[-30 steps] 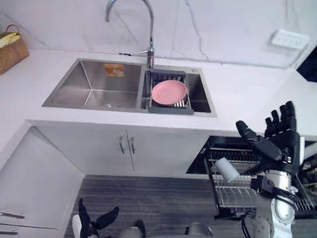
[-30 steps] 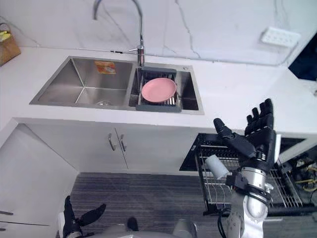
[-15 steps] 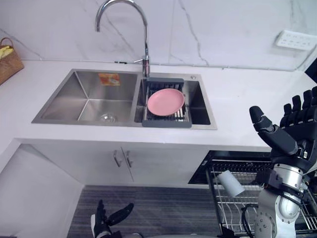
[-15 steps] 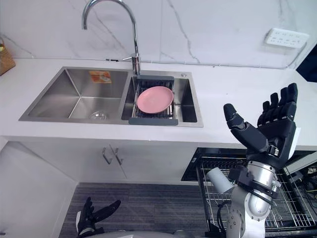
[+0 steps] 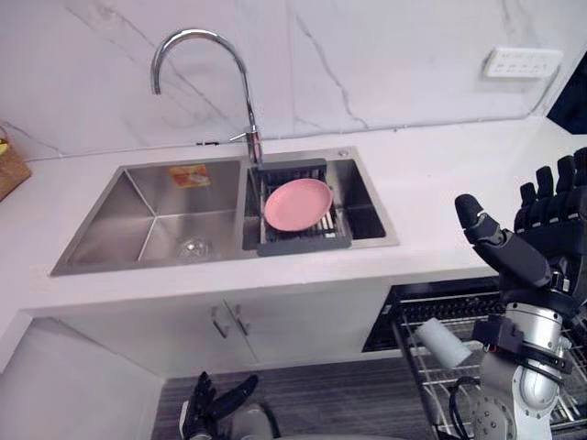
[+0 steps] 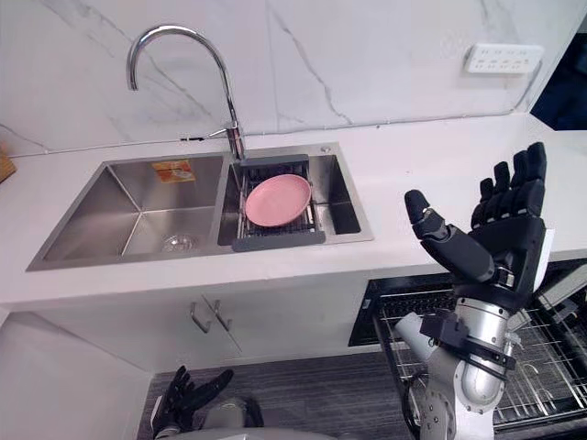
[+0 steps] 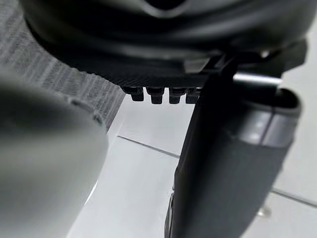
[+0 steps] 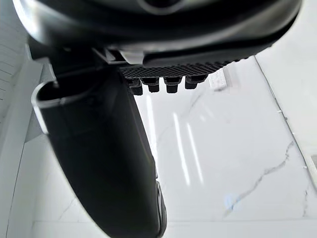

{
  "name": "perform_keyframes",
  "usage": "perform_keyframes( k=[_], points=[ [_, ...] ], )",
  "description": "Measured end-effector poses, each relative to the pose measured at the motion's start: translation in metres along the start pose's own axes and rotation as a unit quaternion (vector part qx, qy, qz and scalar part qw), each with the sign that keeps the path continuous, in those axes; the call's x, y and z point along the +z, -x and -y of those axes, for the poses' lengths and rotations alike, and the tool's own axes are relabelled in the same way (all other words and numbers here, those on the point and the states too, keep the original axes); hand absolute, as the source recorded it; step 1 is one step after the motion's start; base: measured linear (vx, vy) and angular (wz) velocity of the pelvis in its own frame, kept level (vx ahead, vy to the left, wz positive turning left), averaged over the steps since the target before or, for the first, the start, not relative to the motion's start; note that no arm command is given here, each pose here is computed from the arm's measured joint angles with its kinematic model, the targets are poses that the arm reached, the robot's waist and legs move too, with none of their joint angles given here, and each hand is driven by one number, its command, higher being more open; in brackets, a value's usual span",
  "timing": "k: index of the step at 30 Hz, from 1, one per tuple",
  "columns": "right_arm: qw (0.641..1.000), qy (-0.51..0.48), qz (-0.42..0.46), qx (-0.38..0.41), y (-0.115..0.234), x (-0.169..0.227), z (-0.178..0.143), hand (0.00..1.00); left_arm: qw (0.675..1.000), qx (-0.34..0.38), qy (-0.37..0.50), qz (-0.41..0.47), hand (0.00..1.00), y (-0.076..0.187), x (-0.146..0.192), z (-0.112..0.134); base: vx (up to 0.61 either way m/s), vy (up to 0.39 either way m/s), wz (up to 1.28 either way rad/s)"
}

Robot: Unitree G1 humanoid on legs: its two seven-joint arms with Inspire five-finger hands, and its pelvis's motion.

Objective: Walk over to the sink, pick up the cup, carry it to the dishwasher, place the cup inside the dishwasher, then close the dishwasher door

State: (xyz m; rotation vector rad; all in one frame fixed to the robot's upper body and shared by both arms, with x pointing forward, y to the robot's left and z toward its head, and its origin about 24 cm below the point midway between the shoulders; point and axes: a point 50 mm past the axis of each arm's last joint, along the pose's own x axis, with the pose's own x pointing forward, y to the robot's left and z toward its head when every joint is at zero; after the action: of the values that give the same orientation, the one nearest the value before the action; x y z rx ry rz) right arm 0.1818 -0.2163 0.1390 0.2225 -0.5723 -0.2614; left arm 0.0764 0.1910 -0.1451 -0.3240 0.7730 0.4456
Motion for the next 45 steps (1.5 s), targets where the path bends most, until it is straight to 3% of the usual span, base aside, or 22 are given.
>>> perform_keyframes(
  k=[8, 17, 24, 25, 33, 38, 40, 42, 45],
  points=[
    [0.998, -0.018, 0.001, 0.06, -0.006, 0.0, -0.008, 1.0, 0.999, 0.009, -0.02, -0.027, 1.0, -0.007, 0.002, -0.006, 0.26, 0.19, -0.05],
    [0.988, -0.04, -0.044, 0.142, -0.008, -0.025, -0.022, 1.0, 0.996, 0.057, -0.022, -0.059, 1.0, -0.007, -0.001, -0.025, 0.17, -0.077, 0.23],
    [0.989, -0.005, -0.021, 0.149, -0.021, -0.017, -0.015, 1.0, 0.996, 0.067, -0.039, -0.034, 1.0, -0.004, 0.002, -0.034, 0.01, -0.142, -0.08],
    [0.991, 0.005, -0.04, 0.13, -0.029, -0.029, -0.001, 1.0, 0.989, 0.056, -0.128, -0.055, 1.0, 0.0, -0.002, -0.048, 0.0, 0.0, 0.0],
    [0.991, -0.013, -0.031, 0.132, -0.032, -0.027, -0.004, 1.0, 0.989, 0.052, -0.122, -0.062, 1.0, 0.0, -0.002, -0.049, 0.0, 0.0, 0.02],
    [0.99, -0.019, -0.039, 0.138, -0.032, -0.028, -0.004, 1.0, 0.992, 0.063, -0.063, -0.088, 1.0, 0.003, -0.009, -0.056, 0.0, -0.014, 0.05],
    [0.987, 0.047, -0.039, 0.149, -0.034, -0.027, -0.004, 1.0, 0.99, 0.064, -0.063, -0.111, 1.0, 0.005, -0.015, -0.06, 0.0, -0.016, 0.01],
    [0.97, 0.174, -0.037, 0.165, -0.038, -0.024, -0.003, 1.0, 0.988, 0.068, -0.063, -0.126, 1.0, 0.007, -0.018, -0.064, 0.0, 0.0, 0.0],
    [0.918, 0.335, -0.02, 0.21, -0.047, -0.015, -0.001, 1.0, 0.987, 0.07, -0.062, -0.133, 1.0, 0.007, -0.018, -0.066, -0.01, -0.011, -0.01]
  ],
)
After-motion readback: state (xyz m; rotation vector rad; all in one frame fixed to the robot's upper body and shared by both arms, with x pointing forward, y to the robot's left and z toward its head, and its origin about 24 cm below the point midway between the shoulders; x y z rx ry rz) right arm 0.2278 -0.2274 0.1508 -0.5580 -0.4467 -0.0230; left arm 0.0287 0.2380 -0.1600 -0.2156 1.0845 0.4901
